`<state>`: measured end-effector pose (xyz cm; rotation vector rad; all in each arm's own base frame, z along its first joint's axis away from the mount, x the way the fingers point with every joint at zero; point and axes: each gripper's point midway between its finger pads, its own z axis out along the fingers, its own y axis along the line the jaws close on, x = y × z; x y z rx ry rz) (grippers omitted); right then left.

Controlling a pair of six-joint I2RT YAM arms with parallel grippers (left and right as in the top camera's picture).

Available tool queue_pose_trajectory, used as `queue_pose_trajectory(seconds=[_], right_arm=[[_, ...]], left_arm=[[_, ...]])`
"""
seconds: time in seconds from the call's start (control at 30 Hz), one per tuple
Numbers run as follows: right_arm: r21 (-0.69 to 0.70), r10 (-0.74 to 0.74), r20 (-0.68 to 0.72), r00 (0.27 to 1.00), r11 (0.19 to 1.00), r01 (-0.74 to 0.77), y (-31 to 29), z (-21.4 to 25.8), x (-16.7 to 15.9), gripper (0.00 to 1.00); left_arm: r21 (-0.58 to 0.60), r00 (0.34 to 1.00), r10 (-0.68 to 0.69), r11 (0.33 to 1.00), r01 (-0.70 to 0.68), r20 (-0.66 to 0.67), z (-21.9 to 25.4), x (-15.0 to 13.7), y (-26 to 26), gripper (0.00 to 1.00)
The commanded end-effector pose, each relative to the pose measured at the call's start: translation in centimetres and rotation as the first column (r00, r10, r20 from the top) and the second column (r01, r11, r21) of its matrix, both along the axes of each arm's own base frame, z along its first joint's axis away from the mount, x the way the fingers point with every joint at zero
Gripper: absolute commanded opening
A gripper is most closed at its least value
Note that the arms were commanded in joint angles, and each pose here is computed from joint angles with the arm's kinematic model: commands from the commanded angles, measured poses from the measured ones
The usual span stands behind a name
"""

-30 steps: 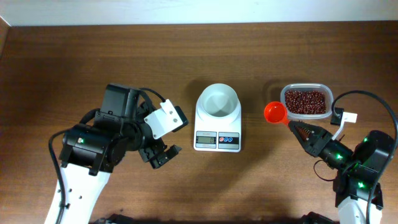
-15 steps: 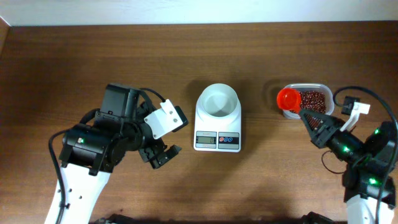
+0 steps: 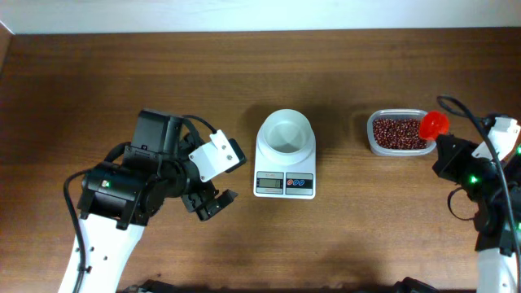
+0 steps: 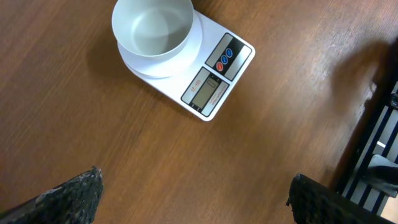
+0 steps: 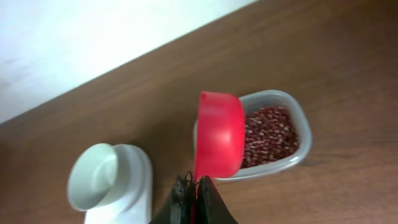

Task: Scoop and weigh 50g on scale
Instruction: 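Move the red scoop with the right gripper over the bean tub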

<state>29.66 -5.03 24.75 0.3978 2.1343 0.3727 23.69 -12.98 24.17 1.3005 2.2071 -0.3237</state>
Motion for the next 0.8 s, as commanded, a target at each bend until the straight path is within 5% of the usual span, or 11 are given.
queue_pose_trajectory(seconds=[0.0,0.4,0.77], right_arm=[[-0.040,-0.064,-0.050,0.997,0.997,0.062,-1.6,-0.3,0.4,0.04],[-0.223,-0.071,-0.293,0.953,0.975,0.004,-1.7,-0.1,4.3,0.04],[-0.457,-0.185,-0.540,0.821,0.884,-0.101,-1.8,-8.4,7.8,0.04]], left_arm=[[-0.008,1.000,0.010,1.000,-0.009,0.020,0.7,0.2,0.1,0.99],[-0.008,1.000,0.010,1.000,-0.009,0.020,0.7,0.2,0.1,0.99],[-0.008,1.000,0.010,1.000,-0.009,0.020,0.7,0.2,0.1,0.99]])
